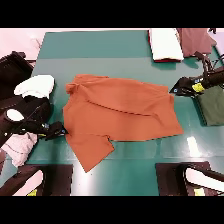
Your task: Fold the shirts.
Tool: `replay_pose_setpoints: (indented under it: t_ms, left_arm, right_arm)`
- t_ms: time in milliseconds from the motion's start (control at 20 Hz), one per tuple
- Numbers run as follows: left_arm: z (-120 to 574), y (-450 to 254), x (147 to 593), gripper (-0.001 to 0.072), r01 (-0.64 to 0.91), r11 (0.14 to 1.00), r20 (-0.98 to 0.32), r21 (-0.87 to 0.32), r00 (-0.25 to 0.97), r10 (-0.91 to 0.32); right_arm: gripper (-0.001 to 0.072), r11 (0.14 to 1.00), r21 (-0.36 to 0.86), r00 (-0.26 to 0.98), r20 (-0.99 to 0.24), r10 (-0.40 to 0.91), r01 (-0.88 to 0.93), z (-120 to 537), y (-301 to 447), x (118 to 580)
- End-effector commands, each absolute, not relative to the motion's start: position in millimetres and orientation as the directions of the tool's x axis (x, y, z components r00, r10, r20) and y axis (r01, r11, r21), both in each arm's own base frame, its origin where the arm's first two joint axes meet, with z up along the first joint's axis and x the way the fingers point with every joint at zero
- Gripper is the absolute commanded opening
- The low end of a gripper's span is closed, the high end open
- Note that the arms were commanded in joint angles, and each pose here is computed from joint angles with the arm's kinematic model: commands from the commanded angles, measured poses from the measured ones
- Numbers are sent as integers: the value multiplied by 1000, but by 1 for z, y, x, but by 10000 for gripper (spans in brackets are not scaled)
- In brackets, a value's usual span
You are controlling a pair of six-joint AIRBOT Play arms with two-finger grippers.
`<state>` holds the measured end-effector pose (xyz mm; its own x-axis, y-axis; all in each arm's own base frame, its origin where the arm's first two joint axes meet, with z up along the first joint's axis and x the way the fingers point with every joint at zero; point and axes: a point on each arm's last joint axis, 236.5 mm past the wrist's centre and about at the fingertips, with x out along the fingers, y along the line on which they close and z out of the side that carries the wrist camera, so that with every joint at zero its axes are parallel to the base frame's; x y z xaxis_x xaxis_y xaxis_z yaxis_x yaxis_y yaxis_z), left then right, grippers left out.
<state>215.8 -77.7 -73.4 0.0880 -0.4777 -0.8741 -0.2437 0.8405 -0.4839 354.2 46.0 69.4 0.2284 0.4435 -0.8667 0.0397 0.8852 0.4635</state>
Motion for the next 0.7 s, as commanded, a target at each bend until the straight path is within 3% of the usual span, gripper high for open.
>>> replay_pose_setpoints:
  t_ms: [0,150,250,300,500,650]
  left_arm:
    - [-84,-90,204,486,-263,815,-853,-516,80,-515]
    - [-84,-112,208,465,-189,828,-849,-527,91,-520]
    - [-84,-123,209,138,-133,842,-852,-523,91,-515]
    - [-82,-123,211,29,-135,841,-852,-524,97,-515]
    - [-54,-126,232,28,-79,839,-840,-538,131,-527]
    - [-38,-126,249,28,-52,839,-831,-542,179,-526]
  right_arm:
    - [431,885,463,231,-866,443,40,69,47,353]
    - [431,885,463,230,-866,443,39,69,47,353]
    - [431,890,454,208,-874,439,27,67,43,347]
    - [431,898,439,179,-887,427,31,63,36,340]
    - [434,935,298,16,-954,301,193,13,-24,276]
    - [578,877,288,-72,-938,340,385,-34,-45,215]
